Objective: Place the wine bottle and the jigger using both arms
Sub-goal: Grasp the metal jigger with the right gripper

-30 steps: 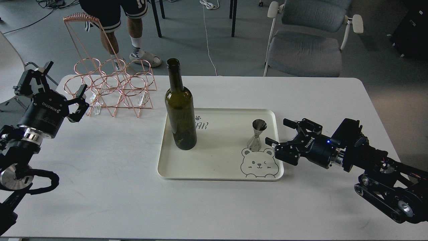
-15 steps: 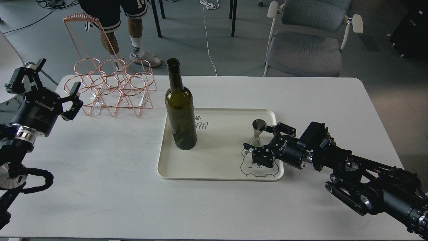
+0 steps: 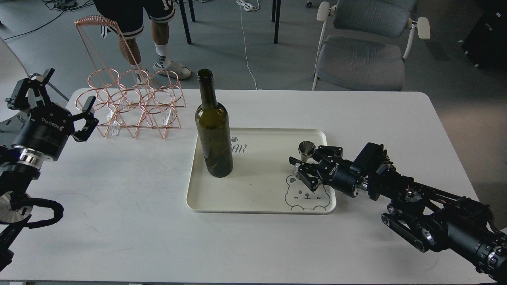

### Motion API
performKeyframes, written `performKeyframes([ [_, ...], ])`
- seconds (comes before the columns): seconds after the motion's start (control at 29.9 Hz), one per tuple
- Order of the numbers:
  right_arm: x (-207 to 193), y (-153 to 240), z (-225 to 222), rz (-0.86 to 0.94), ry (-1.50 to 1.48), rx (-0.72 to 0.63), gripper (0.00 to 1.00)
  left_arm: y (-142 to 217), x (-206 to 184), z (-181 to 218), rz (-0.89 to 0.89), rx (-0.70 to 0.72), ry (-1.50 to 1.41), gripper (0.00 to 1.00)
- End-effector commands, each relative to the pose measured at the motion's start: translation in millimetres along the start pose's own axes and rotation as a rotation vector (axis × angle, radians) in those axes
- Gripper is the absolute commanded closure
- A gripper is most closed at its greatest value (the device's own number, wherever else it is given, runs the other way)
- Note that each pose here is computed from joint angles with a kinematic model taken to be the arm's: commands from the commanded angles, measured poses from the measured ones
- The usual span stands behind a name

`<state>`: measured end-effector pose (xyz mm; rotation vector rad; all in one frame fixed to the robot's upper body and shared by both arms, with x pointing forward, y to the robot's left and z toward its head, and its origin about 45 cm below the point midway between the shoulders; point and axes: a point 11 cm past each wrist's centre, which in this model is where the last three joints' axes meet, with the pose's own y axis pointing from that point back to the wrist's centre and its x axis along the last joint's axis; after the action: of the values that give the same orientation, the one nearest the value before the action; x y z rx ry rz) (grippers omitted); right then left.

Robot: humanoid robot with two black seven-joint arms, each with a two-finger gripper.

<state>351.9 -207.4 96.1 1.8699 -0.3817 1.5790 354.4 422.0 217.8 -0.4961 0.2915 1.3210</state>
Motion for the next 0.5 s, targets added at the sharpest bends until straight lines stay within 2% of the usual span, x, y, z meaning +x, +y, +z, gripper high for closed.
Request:
performKeyframes([
  [0.0, 2.2, 0.6, 0.3, 0.02, 0.011, 0.0, 0.78, -0.1, -0.1, 0.2, 0.0, -0.001, 0.0, 0.0],
  [0.3, 15.3, 6.2, 7.8, 0.061, 0.037, -0.009, 0.79, -0.1, -0.1, 0.2, 0.0, -0.001, 0.0, 0.0],
  [0.47, 42.2, 11.6, 27.3, 0.151, 0.027, -0.075, 0.79, 0.0, -0.3, -0.6, -0.002, 0.004, -0.003, 0.0],
])
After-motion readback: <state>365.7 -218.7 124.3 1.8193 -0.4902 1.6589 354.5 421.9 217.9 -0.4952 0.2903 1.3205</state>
